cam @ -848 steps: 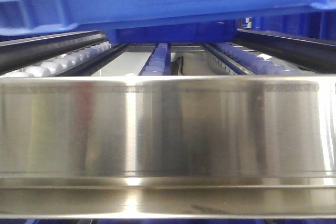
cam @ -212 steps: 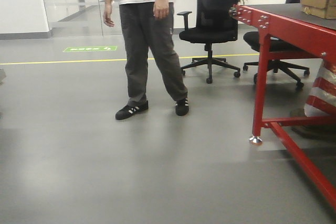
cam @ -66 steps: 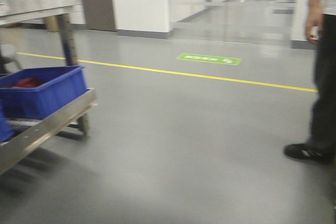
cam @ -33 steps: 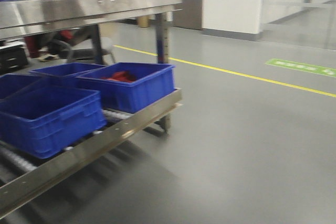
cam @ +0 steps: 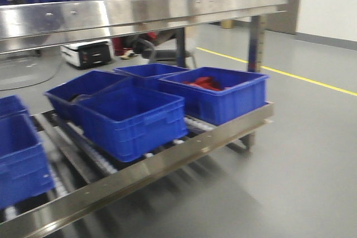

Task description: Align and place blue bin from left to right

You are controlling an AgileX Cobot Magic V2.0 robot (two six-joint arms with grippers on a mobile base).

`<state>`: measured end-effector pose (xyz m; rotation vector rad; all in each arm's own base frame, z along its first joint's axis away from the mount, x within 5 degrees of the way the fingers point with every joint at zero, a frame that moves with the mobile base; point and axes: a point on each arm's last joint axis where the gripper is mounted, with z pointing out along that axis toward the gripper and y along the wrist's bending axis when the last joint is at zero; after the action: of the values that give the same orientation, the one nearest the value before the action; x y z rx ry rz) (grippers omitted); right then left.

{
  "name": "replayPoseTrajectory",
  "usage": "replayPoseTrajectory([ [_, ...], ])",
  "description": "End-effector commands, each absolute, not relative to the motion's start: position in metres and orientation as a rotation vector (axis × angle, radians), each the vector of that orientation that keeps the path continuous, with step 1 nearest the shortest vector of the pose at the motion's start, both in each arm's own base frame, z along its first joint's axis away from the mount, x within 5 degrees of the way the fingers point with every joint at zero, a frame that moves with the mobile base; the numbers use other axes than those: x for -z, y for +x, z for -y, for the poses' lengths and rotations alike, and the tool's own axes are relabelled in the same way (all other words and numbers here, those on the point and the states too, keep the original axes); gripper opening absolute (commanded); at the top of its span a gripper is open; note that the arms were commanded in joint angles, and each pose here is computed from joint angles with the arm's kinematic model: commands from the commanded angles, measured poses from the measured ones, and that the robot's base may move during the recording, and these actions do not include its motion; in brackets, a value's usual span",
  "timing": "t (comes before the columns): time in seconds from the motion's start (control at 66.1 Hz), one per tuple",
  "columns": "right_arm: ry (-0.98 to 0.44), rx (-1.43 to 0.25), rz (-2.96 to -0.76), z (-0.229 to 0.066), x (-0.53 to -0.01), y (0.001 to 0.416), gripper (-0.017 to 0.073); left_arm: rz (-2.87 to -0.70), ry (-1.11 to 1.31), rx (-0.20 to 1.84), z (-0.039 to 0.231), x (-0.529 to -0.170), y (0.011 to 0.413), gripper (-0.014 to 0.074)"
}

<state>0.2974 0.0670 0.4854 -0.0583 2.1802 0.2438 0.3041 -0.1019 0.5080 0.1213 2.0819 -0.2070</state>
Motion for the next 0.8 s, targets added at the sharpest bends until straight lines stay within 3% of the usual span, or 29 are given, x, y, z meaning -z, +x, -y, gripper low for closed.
replayPoseTrajectory([
  [0.0,-0.077,-0.269,-2.041,-0.0674,-0.5061,0.2897,-0.0068,-1.967,0.135,0.184,0.0987,-0.5234,0.3012,-0.0111],
  [0.787,-0.077,-0.269,-2.039,-0.0674,-0.5063,0.2897,-0.0068,-1.967,0.135,0.184,0.0987,-0.5234,0.3012,-0.0111],
])
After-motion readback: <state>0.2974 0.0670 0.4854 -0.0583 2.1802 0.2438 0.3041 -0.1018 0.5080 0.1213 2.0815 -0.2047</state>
